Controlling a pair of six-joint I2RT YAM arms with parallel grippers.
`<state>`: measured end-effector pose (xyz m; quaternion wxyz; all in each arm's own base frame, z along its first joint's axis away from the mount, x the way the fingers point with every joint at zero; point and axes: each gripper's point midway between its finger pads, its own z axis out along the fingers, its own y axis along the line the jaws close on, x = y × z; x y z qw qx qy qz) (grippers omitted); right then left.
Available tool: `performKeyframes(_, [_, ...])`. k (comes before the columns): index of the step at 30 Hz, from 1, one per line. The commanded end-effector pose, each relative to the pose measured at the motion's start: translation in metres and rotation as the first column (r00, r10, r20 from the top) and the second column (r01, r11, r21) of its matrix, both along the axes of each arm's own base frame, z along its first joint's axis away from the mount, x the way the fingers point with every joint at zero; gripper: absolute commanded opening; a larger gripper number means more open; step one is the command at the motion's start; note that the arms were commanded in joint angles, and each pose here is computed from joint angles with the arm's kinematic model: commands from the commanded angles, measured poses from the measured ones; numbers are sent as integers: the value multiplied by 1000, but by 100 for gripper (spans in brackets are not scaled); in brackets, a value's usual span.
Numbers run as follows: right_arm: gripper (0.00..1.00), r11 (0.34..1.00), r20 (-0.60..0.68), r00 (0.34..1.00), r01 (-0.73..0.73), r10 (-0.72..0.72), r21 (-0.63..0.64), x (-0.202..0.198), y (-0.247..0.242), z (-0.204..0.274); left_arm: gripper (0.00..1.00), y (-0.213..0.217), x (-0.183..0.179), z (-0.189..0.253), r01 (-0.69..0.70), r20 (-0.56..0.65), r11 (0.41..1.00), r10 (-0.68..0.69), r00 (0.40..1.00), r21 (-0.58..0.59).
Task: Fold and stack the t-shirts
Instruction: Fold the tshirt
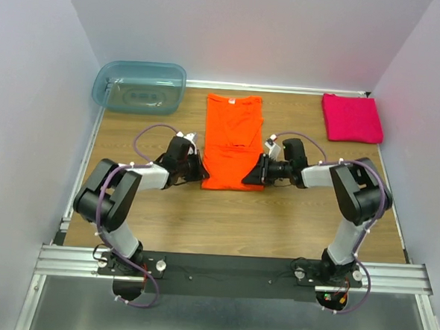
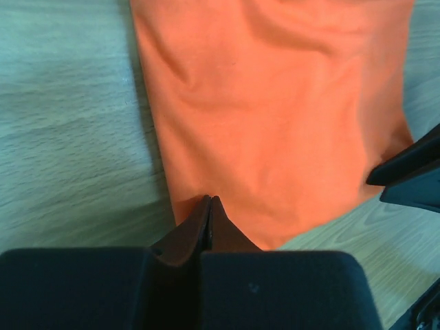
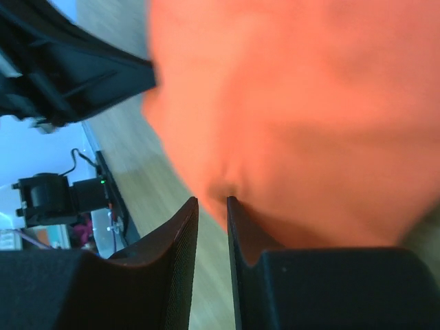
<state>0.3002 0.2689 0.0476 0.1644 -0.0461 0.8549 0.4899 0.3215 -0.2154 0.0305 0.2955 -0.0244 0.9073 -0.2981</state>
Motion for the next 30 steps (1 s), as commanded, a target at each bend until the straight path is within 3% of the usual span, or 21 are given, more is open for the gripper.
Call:
performKeyframes(1, [31,999,-63,998,-18,19,29,-11,-10,-33,0,-13,-2,-14,11,-58,998,-15,998,-66])
performKeyframes(9, [26,992,-151,980,124,-128,-30,-27,-54,-85,0,8,-36,-46,-74,-168,997,67,983,-35])
performKeyframes(17, [26,987,-162,973,155,-162,-51,-53,-64,-76,0,32,-78,-52,-129,-238,992,128,963,12])
performKeyframes(22, [26,967,-153,962,206,-228,-148,-66,-80,-71,1,35,-79,-32,-144,-178,989,141,974,-9])
performKeyframes(26, [27,945,-63,968,219,-241,-241,-55,-86,-40,23,41,-57,10,-168,-70,985,171,983,48])
performKeyframes(27, [30,942,-25,970,228,-241,-245,-50,-86,-19,40,47,-51,28,-204,-27,976,206,978,77])
performKeyframes(29, [37,923,13,962,266,-273,-278,-44,-92,-4,53,44,-47,58,-210,41,975,208,977,69])
performKeyframes(30, [41,913,28,958,282,-287,-293,-42,-95,2,65,49,-50,59,-233,46,967,229,972,102])
